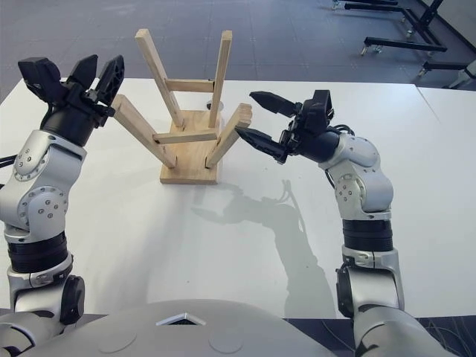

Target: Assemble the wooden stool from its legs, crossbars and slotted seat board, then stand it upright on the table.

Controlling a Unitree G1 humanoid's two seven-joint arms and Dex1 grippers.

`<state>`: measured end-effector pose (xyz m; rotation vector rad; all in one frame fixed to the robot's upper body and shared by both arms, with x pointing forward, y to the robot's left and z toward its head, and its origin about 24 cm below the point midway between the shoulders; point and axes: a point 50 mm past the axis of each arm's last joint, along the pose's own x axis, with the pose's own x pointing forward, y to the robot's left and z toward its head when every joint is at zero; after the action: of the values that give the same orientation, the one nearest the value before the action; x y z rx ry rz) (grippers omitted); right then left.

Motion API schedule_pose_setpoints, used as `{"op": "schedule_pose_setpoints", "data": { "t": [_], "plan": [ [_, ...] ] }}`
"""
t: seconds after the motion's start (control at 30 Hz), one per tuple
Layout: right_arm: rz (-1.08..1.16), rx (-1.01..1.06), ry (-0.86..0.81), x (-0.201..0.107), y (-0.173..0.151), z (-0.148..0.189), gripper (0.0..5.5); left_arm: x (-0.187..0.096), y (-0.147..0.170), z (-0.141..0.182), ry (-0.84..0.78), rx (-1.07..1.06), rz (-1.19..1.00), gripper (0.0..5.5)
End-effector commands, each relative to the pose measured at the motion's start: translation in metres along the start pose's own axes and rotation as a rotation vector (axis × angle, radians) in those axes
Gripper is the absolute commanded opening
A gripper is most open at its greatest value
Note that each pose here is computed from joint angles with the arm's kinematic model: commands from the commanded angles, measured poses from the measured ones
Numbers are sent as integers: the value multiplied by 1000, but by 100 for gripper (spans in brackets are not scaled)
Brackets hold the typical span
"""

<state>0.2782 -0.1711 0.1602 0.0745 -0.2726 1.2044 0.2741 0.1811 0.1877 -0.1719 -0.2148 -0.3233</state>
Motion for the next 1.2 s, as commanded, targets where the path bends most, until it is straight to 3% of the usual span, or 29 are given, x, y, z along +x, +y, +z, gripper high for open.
{"op": "schedule_pose_setpoints", "data": {
  "t": [0.03,0.33,0.57,1.2],
  "plan": [
    [19,-15,4,3,-4,4,320,-4,2,-22,122,3,-2,294],
    [6,-28,0,0,-11,7,306,-4,3,-24,132,7,-19,294],
    [30,-29,-121,-1,-9,27,306,-2,3,-24,130,8,-35,294],
    [99,41,40,13,-14,-2,306,3,0,-28,158,24,-97,294]
  ]
}}
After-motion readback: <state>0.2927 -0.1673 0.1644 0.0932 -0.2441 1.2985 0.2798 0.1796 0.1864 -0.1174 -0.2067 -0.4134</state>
